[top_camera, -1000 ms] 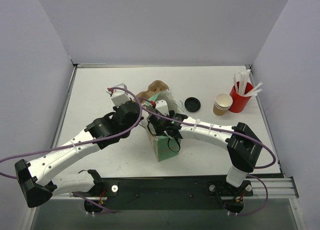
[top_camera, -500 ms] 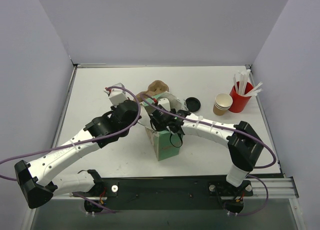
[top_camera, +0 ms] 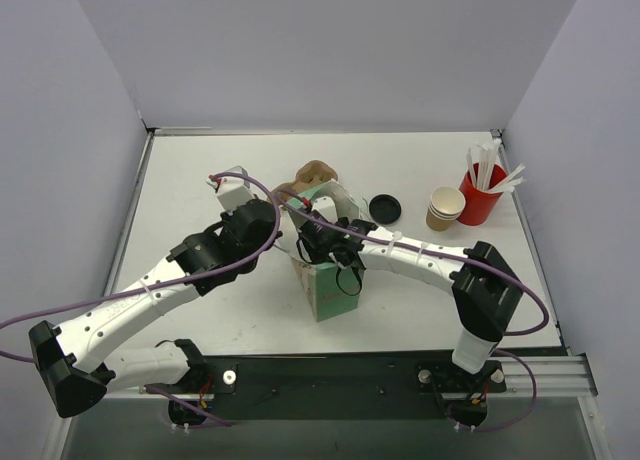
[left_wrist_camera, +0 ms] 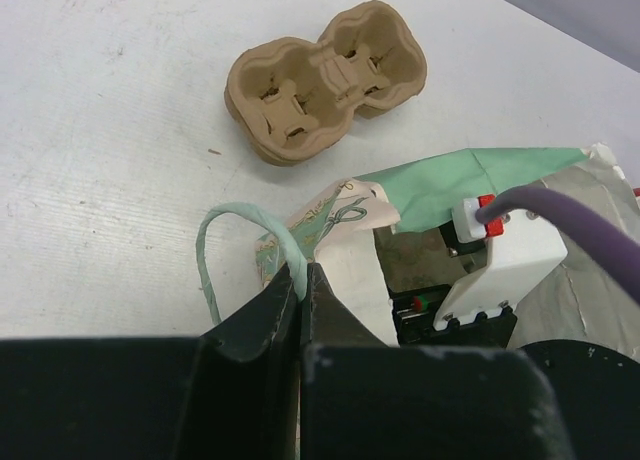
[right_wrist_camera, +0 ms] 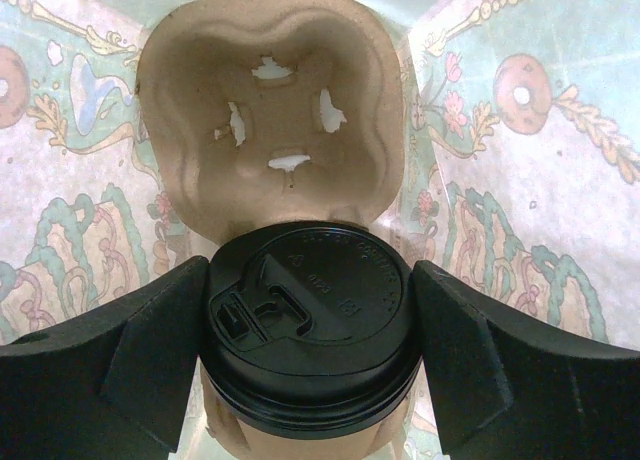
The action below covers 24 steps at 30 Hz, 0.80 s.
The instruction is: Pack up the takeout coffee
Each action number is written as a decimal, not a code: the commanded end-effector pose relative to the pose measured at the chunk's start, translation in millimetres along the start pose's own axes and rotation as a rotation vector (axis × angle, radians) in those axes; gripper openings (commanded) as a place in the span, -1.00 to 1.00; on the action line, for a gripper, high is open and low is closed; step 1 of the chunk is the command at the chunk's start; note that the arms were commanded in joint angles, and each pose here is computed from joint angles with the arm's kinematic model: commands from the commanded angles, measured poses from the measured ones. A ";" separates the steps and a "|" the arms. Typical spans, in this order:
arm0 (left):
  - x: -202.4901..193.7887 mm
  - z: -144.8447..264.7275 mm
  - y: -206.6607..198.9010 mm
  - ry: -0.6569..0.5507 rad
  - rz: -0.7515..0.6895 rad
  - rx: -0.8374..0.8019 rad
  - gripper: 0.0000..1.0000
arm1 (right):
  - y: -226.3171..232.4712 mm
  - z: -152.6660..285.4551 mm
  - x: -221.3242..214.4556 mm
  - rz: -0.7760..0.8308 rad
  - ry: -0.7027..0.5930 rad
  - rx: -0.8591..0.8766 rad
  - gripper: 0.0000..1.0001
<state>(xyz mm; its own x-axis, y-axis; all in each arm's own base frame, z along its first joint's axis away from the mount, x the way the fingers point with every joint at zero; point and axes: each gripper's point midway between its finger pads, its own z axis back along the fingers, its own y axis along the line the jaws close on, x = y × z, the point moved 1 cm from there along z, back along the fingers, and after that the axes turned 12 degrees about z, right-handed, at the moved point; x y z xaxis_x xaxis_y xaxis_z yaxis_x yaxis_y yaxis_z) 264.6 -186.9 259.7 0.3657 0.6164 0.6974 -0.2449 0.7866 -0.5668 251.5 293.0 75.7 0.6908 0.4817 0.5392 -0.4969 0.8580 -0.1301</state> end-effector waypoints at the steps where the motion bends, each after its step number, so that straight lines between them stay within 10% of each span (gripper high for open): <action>1: 12.5 1.2 -0.8 -0.029 -0.001 0.003 -1.00 | -38.3 -9.7 -122.3 0.221 0.437 -0.193 -1.00; 24: 18.6 -0.4 -1.9 -0.031 -0.003 0.004 -1.00 | -38.2 -13.3 -130.1 0.103 0.419 -0.120 -0.74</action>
<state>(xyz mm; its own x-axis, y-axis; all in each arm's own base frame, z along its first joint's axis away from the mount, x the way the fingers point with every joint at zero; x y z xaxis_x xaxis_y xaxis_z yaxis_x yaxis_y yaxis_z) 265.6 -185.7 257.6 0.3853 0.6029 0.6986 -0.2394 0.7964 -0.5553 253.7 287.7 73.6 0.6939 0.4376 0.5718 -0.4600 0.8804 -0.1156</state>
